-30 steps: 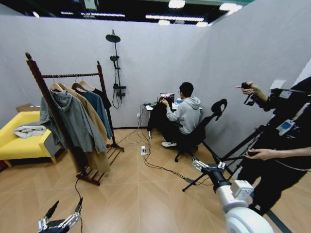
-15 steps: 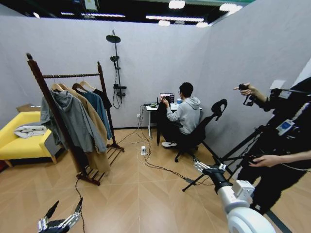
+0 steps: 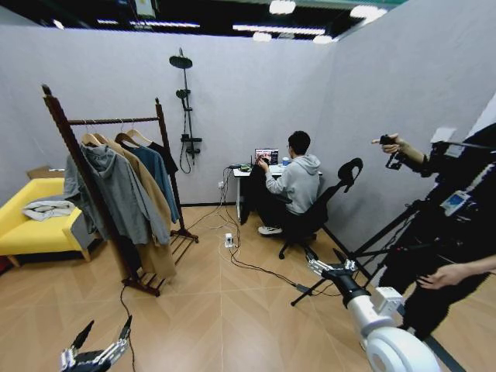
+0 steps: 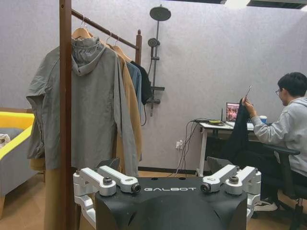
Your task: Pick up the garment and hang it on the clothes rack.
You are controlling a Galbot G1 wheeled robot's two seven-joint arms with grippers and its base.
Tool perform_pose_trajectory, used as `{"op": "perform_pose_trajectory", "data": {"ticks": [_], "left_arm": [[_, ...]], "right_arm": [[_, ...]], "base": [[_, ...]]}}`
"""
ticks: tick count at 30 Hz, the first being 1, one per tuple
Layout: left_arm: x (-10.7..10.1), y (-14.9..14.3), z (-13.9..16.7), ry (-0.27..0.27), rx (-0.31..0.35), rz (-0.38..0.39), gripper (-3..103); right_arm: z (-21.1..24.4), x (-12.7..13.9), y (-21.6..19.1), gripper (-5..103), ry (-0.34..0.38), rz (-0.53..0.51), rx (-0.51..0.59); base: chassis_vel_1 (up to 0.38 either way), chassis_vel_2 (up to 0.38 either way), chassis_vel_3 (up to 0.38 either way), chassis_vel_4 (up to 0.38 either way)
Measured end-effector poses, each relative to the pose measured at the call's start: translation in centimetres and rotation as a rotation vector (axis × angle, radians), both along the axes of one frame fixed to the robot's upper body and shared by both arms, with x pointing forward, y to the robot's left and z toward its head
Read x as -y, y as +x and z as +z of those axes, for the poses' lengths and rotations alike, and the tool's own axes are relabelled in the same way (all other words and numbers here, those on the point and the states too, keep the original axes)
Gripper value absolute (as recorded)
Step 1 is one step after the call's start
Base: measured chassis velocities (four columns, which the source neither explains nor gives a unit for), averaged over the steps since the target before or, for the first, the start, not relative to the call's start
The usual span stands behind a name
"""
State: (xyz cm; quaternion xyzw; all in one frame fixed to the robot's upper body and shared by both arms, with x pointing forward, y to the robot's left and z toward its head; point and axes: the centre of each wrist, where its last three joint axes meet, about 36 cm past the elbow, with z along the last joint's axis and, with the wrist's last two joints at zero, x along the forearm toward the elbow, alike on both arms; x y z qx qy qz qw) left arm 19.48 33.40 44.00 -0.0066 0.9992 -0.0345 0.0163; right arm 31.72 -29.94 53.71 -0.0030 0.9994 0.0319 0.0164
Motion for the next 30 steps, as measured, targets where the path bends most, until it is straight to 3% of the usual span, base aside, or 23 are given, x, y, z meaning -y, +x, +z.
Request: {"op": "perform_pose_trajectory", "data": {"ticks": [30], "left_arm": [[0.0,0.0,0.0,0.0,0.0,0.0,100]], "right_arm": [[0.07,-0.05,-0.03,100,-0.001,-0.004,-0.001]], "base": [[0.0,0.0,0.0,0.0]]}}
